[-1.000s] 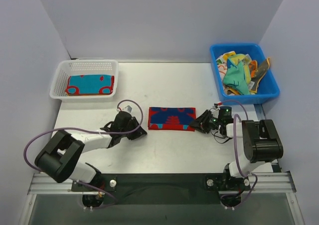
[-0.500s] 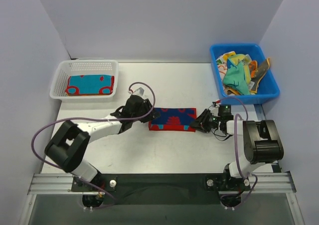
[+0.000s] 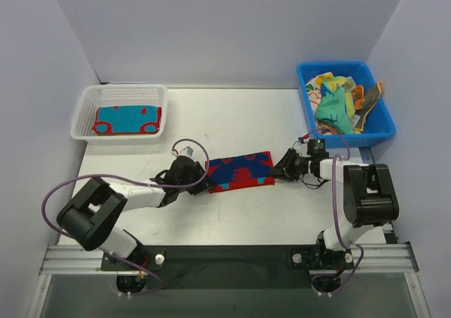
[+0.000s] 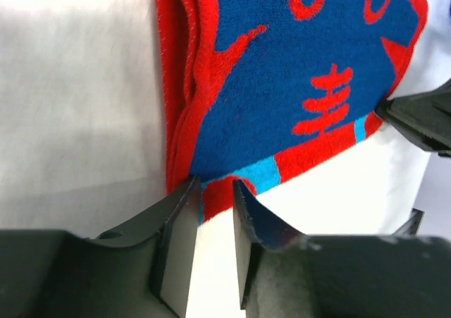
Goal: Fold and stack the towels
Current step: Neatly place the folded towel into the bin
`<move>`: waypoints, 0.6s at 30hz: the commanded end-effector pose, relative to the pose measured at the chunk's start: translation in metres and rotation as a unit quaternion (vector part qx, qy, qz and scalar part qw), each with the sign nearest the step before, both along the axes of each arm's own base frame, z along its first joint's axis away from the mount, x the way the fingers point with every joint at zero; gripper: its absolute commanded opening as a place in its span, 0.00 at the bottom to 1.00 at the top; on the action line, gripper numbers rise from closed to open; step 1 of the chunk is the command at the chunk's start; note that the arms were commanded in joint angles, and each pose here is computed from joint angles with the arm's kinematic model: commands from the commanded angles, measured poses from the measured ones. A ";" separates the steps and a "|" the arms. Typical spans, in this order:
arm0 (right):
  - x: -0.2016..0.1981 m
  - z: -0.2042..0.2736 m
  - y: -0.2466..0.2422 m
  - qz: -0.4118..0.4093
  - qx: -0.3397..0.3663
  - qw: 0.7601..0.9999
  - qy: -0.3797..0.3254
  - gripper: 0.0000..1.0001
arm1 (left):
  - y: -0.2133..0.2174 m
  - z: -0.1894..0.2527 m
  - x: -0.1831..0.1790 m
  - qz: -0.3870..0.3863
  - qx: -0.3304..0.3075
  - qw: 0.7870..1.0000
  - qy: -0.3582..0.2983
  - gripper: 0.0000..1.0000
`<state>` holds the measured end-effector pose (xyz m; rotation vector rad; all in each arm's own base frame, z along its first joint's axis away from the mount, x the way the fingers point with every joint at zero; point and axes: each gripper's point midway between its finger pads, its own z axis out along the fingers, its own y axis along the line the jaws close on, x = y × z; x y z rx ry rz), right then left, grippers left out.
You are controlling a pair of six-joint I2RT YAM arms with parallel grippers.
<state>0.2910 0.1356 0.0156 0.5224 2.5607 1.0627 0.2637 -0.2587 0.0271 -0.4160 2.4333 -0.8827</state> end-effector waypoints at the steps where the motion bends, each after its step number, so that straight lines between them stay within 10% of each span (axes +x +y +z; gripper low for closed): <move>1: 0.004 -0.006 -0.016 0.013 -0.066 0.998 0.000 0.23 | 0.020 -0.005 -0.021 0.023 0.020 0.999 0.016 0.38; 6: 0.010 0.035 0.002 0.081 -0.121 0.986 -0.082 0.25 | 0.018 0.056 -0.015 0.023 0.017 0.998 -0.058 0.57; 10: 0.006 0.072 0.027 0.146 -0.178 0.960 -0.162 0.51 | 0.044 0.103 -0.003 0.055 0.054 0.991 -0.110 0.78; 18: -0.027 0.096 0.108 0.337 -0.286 0.850 -0.288 0.67 | 0.138 0.113 0.016 0.074 0.147 0.984 -0.067 0.97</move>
